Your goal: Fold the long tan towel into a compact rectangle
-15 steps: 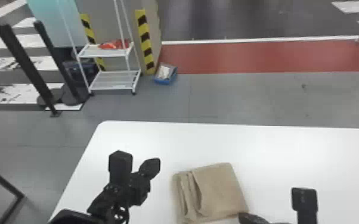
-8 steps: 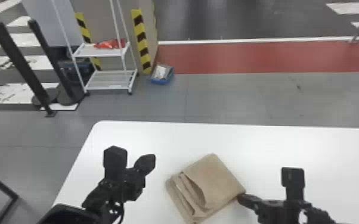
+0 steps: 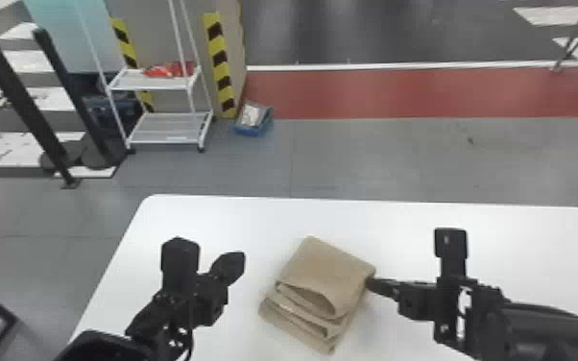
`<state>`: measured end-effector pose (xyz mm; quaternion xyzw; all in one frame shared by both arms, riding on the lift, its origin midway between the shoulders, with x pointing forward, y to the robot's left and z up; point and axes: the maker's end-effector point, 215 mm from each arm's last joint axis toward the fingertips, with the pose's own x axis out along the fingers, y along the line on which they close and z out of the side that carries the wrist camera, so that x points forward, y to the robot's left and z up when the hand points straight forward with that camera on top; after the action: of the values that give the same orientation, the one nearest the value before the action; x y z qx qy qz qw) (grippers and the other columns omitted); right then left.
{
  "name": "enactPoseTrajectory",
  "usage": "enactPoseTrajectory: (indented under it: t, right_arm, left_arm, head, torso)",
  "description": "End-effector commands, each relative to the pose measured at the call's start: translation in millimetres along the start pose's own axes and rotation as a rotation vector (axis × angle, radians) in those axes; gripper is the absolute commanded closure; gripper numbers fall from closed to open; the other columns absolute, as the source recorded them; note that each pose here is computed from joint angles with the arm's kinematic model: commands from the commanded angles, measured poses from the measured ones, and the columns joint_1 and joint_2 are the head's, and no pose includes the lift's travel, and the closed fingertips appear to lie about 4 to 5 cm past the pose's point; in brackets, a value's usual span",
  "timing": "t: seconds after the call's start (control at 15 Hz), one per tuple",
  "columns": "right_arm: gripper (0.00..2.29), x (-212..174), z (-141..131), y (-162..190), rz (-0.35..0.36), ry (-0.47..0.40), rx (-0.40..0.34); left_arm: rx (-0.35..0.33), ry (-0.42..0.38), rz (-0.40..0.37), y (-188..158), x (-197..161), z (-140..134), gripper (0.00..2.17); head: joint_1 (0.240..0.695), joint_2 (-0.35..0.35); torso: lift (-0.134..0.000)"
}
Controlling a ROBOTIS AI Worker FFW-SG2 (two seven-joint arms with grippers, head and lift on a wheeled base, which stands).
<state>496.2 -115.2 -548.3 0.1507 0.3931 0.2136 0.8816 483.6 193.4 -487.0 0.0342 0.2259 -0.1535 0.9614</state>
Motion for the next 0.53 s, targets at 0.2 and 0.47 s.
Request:
enactPoseTrajectory:
  t: [0.2, 0.47]
  right_arm:
    - [0.27, -111, 21, 11, 0.005, -0.02, 0.045]
    - [0.23, -153, 31, 0, -0.032, -0.162, -0.038]
  left_arm:
    - [-0.007, 0.062, -0.016, 2, -2, -19, 1.88]
    - [-0.023, 0.111, -0.048, -11, 8, -39, 1.88]
  head:
    - [0.695, 0.082]
    - [0.695, 0.033]
  torso:
    - [0.0]
    - [0.0]
